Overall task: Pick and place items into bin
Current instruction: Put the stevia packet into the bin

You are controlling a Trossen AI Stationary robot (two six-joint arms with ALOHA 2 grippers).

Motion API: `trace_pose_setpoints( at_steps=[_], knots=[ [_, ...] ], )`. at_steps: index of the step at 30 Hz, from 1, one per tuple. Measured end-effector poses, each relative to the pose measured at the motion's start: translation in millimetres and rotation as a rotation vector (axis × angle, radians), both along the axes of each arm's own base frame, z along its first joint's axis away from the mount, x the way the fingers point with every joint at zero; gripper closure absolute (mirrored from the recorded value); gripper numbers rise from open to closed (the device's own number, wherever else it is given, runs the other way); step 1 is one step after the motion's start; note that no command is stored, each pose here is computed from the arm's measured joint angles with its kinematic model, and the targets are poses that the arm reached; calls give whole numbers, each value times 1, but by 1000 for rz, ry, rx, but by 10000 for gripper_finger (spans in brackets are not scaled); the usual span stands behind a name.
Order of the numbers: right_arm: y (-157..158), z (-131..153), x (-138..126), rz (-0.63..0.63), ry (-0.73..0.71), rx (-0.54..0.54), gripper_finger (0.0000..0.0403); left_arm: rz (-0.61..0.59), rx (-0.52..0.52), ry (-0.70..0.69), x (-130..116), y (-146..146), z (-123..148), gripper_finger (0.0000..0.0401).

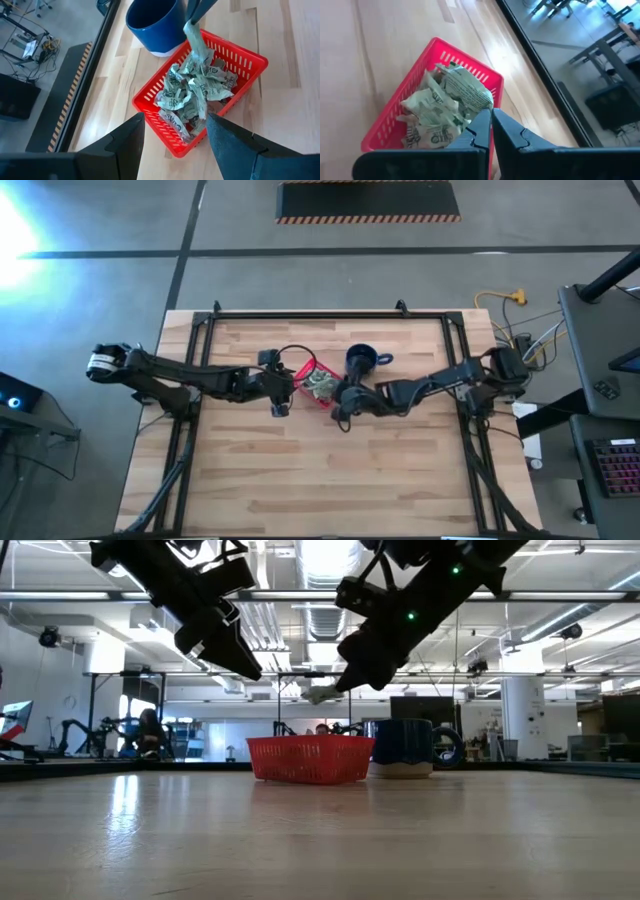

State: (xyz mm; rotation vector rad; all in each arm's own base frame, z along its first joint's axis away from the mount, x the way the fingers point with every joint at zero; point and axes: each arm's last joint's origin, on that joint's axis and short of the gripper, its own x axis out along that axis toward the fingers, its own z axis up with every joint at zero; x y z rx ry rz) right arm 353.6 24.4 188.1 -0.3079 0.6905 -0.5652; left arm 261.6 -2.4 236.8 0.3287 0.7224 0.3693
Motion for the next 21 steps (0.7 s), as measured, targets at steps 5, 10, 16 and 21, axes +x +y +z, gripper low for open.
trace_pose_setpoints(
  at_steps=[5, 10, 16, 21],
  knots=[
    [-10, 0, 3, 31, -19, 58, 394, 0, 0, -4, 0, 0, 0, 205],
    [-17, -5, 6, 33, -24, 80, 394, -1, -1, -28, 2, 0, 2, 205],
    [-26, -25, 13, 12, 22, 80, 394, -4, 2, -39, 3, 0, 4, 205],
    [-27, -29, 14, 11, 37, 77, 394, -5, 4, -49, 2, 0, 6, 205]
  ],
)
